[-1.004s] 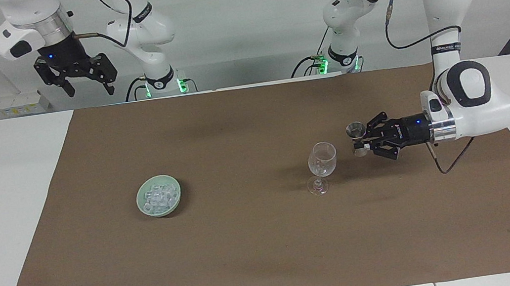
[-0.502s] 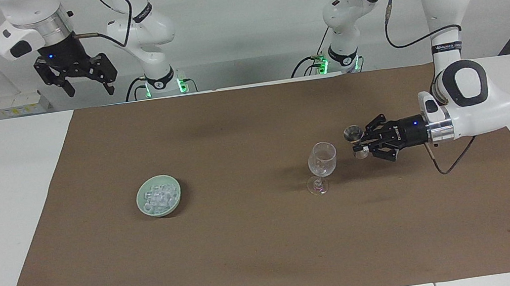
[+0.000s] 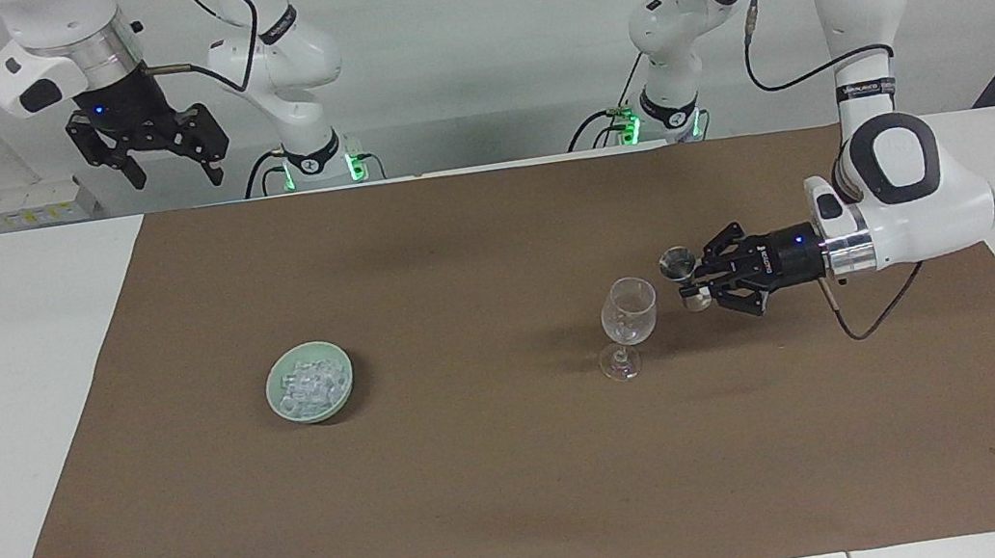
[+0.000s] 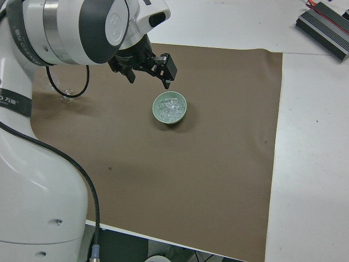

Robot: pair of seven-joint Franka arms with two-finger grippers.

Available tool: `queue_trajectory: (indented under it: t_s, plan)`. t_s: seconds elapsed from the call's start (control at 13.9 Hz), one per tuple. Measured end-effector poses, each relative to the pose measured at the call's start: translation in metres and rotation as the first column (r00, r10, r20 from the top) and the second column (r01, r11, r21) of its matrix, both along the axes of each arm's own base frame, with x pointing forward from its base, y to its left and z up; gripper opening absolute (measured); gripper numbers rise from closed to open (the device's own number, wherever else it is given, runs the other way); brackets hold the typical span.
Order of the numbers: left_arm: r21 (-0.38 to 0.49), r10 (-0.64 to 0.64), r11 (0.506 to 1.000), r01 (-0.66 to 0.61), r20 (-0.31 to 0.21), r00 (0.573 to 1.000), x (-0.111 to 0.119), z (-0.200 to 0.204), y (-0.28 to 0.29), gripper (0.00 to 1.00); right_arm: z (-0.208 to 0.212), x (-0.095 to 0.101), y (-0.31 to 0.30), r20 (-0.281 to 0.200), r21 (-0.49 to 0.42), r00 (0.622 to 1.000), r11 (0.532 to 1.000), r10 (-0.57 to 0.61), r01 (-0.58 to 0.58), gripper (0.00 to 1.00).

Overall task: Pour wine and add ice with both arms
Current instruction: 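Lift the silver cup with the left gripper over the wine glass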

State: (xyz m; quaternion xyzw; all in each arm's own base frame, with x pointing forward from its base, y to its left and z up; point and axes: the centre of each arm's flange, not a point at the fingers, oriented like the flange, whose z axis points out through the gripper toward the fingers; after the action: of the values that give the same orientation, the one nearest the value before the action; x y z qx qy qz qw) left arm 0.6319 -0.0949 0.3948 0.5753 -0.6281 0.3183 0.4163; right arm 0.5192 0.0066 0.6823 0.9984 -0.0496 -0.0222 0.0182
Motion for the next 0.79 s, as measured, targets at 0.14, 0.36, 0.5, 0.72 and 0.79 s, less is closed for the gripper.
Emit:
queue_trajectory:
  t_s: [0.14, 0.36, 0.5, 0.72, 0.79]
  plan:
    - [0.027, -0.008, 1.000, 0.008, 0.003, 1.000, -0.0012, 0.0025, -0.0005, 0.21, 0.0000, 0.0000, 0.0000, 0.000, 0.000, 1.000, 1.000, 0.000, 0.000, 1.00]
    - [0.050, -0.012, 0.999, 0.012, 0.003, 1.000, -0.0021, 0.0049, 0.0001, 0.21, 0.0000, 0.0000, 0.0000, 0.000, 0.000, 1.000, 1.000, 0.000, 0.000, 1.00]
    - [0.059, -0.014, 0.998, 0.014, 0.007, 1.000, -0.0023, 0.0055, 0.0007, 0.21, 0.0000, 0.0000, 0.0000, 0.000, 0.000, 1.000, 1.000, 0.000, 0.000, 1.00]
    - [0.095, -0.016, 0.995, 0.015, 0.001, 1.000, -0.0035, 0.0090, 0.0013, 0.21, 0.0001, 0.0000, 0.0000, 0.000, 0.000, 1.000, 1.000, 0.000, 0.000, 1.00]
    - [0.101, -0.016, 0.995, 0.016, 0.000, 1.000, -0.0040, 0.0110, -0.0007, 0.21, 0.0001, 0.0000, 0.0000, 0.000, 0.000, 1.000, 1.000, 0.000, 0.000, 1.00]
